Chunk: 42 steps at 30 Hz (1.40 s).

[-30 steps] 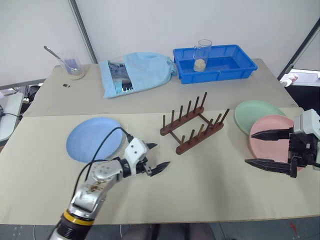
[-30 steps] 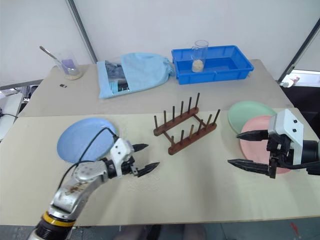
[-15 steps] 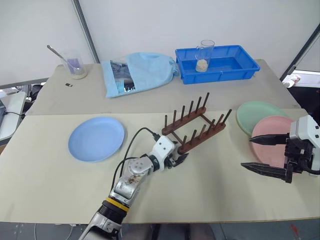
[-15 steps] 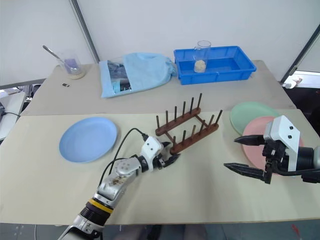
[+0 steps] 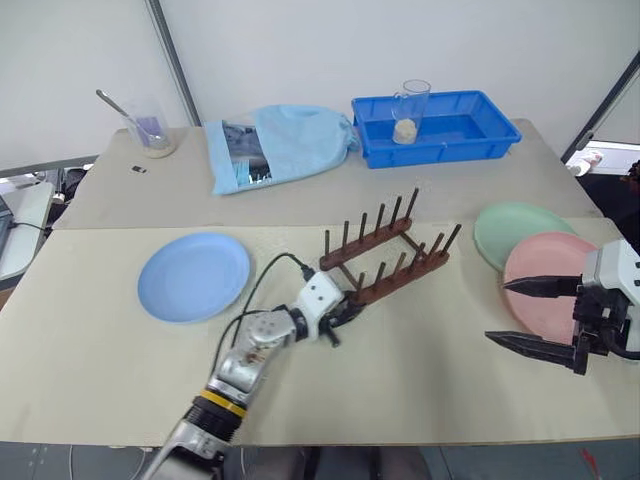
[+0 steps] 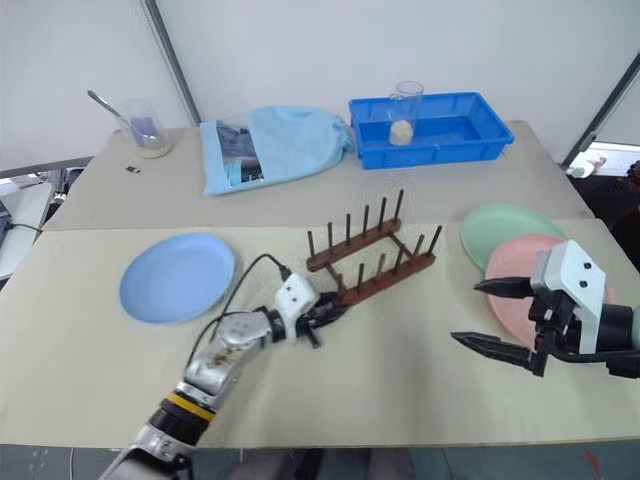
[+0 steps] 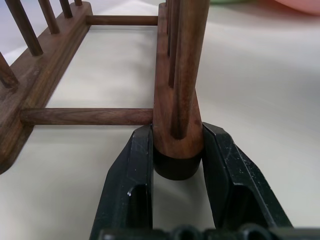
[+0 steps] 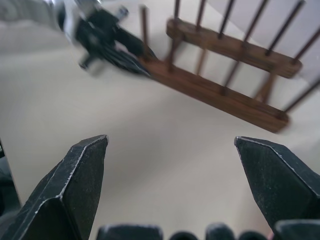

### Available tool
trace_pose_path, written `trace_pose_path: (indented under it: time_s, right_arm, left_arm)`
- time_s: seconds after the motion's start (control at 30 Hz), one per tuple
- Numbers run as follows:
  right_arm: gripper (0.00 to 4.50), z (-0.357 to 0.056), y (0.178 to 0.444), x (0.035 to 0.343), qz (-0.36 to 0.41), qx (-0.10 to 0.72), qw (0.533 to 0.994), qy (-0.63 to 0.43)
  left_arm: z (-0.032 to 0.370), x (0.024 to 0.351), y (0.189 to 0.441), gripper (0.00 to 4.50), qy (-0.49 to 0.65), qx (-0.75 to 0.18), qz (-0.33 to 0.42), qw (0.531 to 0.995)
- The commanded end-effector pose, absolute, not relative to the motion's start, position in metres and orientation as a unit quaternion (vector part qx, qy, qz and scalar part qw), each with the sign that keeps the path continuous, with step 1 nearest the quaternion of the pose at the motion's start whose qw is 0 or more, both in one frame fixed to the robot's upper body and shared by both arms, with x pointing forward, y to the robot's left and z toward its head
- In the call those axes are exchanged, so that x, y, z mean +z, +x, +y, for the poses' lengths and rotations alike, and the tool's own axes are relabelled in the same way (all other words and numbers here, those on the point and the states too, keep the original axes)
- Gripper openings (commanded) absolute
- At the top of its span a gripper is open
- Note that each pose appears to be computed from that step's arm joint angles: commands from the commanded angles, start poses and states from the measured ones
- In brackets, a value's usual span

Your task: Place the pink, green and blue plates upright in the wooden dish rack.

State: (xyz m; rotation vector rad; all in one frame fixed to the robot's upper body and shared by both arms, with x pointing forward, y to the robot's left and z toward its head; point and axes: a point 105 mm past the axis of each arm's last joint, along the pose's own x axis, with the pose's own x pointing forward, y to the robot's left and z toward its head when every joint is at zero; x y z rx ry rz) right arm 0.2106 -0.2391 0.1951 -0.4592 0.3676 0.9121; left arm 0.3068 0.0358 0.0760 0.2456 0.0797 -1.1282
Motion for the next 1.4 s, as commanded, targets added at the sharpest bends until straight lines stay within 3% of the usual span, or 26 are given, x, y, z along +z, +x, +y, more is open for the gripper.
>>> trace_pose_path:
  time_s: [0.03, 0.23, 0.43, 0.7, 0.73, 0.9, 1.07, 1.2, 1.23, 1.4]
  right_arm:
    - [4.50, -0.238, 0.200, 0.203, 0.168, 0.438, 0.847, -0.249]
    - [4.50, -0.239, 0.191, 0.197, 0.182, 0.430, 0.847, -0.253]
    - [4.50, -0.241, 0.185, 0.194, 0.189, 0.419, 0.851, -0.254]
    - [4.50, -0.242, 0.180, 0.191, 0.194, 0.410, 0.855, -0.251]
    - [4.50, -0.242, 0.180, 0.190, 0.194, 0.409, 0.856, -0.251]
    - [4.50, -0.241, 0.185, 0.188, 0.194, 0.408, 0.855, -0.254]
    - [4.50, -0.245, 0.200, 0.175, 0.211, 0.390, 0.852, -0.278]
    - [4.50, -0.240, 0.214, 0.160, 0.217, 0.402, 0.840, -0.294]
    - [3.97, -0.240, 0.218, 0.159, 0.215, 0.403, 0.839, -0.295]
    - [2.34, -0.240, 0.234, 0.140, 0.230, 0.406, 0.825, -0.320]
  left_arm:
    - [0.031, 0.097, 0.295, 0.87, 0.140, -0.608, 0.000, 0.781]
    - [0.021, 0.095, 0.306, 0.87, 0.177, -0.659, 0.000, 0.731]
    - [0.006, 0.093, 0.328, 0.87, 0.182, -0.663, 0.000, 0.726]
    - [0.003, 0.094, 0.334, 0.87, 0.178, -0.679, -0.004, 0.713]
    - [0.004, 0.096, 0.336, 1.88, 0.180, -0.676, -0.006, 0.714]
    - [0.022, 0.105, 0.342, 3.99, 0.199, -0.653, -0.026, 0.731]
    - [0.055, 0.122, 0.317, 3.99, 0.184, -0.674, -0.008, 0.716]
    - [0.061, 0.110, 0.275, 2.70, 0.176, -0.717, 0.050, 0.673]
    - [0.059, 0.108, 0.269, 2.27, 0.175, -0.722, 0.058, 0.667]
    - [0.034, 0.095, 0.273, 0.01, 0.193, -0.686, 0.050, 0.700]
